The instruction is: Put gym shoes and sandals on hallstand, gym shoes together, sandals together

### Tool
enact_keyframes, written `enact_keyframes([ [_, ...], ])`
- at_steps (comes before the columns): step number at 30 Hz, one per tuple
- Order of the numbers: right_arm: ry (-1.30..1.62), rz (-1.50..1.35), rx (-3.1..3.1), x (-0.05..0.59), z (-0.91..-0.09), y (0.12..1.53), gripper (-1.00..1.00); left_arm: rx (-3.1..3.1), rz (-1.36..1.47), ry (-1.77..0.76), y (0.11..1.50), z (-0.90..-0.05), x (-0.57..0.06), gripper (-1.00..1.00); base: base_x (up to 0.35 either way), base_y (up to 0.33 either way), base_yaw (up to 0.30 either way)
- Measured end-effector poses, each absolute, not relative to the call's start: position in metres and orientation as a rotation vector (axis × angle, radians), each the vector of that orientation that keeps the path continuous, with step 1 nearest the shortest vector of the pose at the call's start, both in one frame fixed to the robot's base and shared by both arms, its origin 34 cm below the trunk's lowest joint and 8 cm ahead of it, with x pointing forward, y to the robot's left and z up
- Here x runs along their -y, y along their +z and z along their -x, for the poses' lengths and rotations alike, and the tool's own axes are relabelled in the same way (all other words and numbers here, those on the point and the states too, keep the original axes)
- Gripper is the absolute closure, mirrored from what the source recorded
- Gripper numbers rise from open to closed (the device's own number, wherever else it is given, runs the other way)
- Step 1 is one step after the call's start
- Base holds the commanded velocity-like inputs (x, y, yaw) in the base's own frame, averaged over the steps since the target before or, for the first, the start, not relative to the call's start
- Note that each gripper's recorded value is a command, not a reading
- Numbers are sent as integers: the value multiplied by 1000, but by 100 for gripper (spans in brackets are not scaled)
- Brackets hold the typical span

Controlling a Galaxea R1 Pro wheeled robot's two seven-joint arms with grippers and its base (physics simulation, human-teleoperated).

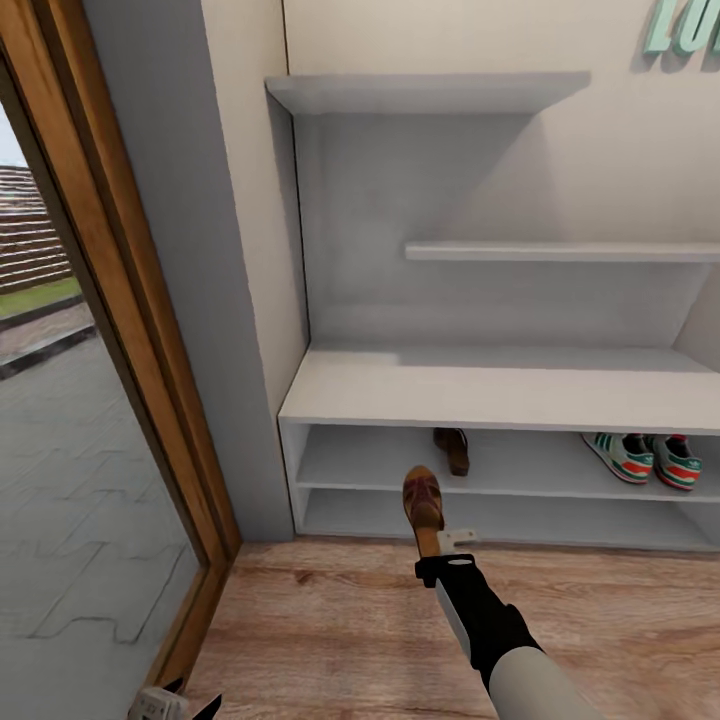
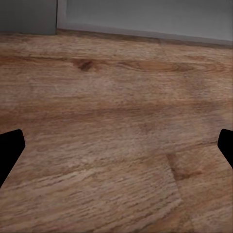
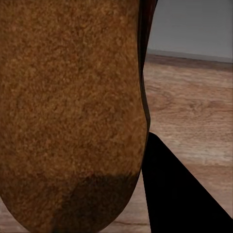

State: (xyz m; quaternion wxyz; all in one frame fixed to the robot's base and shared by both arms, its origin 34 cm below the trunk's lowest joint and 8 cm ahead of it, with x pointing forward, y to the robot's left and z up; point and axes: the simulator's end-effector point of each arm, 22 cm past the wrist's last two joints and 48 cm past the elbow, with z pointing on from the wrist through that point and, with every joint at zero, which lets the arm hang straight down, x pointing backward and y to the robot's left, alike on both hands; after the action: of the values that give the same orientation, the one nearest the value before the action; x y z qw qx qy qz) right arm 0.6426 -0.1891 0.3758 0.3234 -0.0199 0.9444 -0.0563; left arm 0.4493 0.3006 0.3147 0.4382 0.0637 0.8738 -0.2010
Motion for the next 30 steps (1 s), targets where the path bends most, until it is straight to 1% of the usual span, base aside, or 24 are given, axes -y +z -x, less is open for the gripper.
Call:
enact_keyframes([
  [5, -148, 52, -2478, 189, -643, 376, 100, -2173, -156, -500, 314, -449, -301, -100, 0, 0, 11],
  [9, -148, 50, -2478, 189, -642, 376, 100, -2172, -157, -500, 315, -449, -300, -100, 202, 0, 1],
  [30, -150, 48, -2478, 190, -642, 376, 100, -2171, -155, -500, 315, -450, -301, -100, 320, 0, 0],
])
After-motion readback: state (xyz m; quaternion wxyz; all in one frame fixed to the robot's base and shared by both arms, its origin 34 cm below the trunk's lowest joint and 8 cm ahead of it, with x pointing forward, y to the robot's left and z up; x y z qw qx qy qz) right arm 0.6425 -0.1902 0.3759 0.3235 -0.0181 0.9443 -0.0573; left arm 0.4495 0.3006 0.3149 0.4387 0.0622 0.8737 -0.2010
